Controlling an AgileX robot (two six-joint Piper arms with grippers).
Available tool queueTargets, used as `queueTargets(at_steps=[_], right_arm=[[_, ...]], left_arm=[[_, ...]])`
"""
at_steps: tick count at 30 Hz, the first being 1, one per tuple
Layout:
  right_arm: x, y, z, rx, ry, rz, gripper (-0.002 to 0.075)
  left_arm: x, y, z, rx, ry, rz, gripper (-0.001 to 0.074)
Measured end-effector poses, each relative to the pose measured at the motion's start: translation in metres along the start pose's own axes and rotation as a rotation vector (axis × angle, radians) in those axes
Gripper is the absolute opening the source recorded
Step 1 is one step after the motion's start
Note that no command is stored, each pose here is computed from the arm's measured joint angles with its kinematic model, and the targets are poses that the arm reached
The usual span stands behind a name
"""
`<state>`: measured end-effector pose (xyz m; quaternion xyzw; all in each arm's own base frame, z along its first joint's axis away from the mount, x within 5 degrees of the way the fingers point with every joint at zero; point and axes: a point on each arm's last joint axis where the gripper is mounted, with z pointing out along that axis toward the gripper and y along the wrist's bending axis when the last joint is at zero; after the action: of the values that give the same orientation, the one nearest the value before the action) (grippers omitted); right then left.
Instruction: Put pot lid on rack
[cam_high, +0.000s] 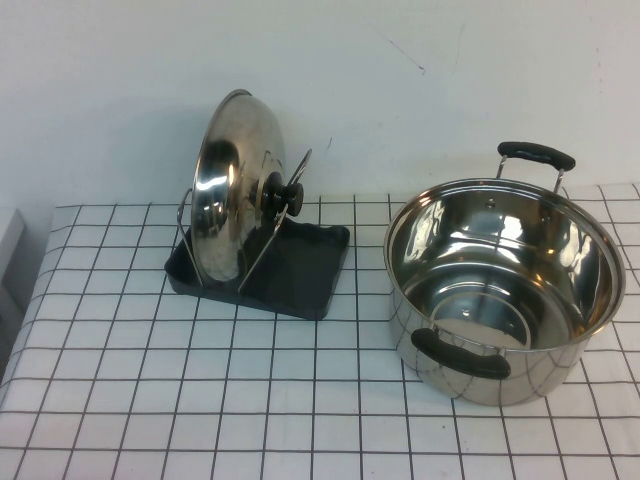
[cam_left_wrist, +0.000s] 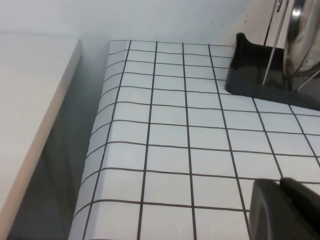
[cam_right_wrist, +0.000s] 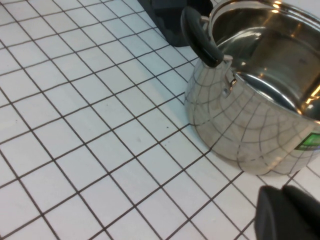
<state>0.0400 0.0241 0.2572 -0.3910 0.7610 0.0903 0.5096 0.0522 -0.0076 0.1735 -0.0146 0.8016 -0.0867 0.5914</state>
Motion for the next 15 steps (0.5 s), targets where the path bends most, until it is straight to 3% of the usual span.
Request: queueTargets(at_steps=[4, 11, 15], right_arm=[[0.003, -0.004, -0.001, 0.081, -0.043, -0.014, -0.0003], [0.020, -0.011, 0.013, 0.379, -0.151, 0.008, -0.0003], [0.032, -0.016, 0.014, 0.546, -0.106, 0.061, -0.0003]], left_arm=[[0.000, 0.000, 0.000, 0.000, 0.000, 0.000, -0.0001], [0.000, 0.000, 0.000, 0.000, 0.000, 0.000, -0.0001], [0.000, 0.000, 0.000, 0.000, 0.001, 0.000, -0.0001]])
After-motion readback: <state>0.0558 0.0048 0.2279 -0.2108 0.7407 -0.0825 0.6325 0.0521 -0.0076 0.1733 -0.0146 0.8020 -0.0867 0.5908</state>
